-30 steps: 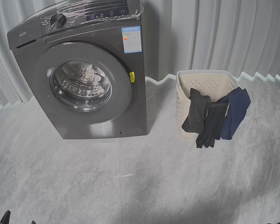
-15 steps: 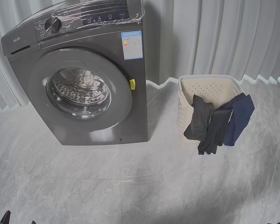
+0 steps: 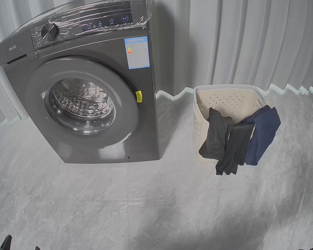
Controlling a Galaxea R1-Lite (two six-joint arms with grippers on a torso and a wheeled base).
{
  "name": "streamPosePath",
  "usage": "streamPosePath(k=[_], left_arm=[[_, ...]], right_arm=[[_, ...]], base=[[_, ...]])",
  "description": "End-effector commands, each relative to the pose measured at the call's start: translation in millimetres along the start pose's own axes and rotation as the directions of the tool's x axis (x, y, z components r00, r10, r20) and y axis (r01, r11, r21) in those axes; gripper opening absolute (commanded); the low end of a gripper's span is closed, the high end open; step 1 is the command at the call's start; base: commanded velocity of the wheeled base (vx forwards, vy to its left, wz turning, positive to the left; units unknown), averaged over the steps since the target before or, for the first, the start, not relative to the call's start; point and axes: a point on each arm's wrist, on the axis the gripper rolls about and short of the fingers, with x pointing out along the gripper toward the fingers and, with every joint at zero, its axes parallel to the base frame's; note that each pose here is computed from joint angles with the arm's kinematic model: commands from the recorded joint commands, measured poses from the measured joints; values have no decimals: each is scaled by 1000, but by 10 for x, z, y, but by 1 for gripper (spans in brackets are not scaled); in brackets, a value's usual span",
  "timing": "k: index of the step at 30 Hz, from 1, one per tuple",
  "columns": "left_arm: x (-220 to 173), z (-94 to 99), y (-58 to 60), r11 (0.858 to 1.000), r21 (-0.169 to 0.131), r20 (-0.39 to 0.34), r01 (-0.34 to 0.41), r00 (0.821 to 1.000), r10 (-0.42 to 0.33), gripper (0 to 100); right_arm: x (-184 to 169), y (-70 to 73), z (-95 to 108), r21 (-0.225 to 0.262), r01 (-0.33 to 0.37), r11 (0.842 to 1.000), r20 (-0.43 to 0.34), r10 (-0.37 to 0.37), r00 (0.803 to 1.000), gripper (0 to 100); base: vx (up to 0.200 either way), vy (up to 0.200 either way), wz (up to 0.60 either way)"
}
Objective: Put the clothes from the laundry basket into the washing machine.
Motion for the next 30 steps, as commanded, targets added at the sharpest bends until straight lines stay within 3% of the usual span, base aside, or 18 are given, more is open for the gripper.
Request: streamPosePath(k=[1,30], left_arm=[[-1,-49,0,1000,0,1,0,1000,0,100],[-1,-49,0,1000,0,1,2,1000,-2,100]], right_arm=[[0,0,-49,0,-1,1000,0,1,1000,100],[0,0,-49,0,0,1000,0,0,1000,100]], base=[[0,-200,0],[0,-200,0]])
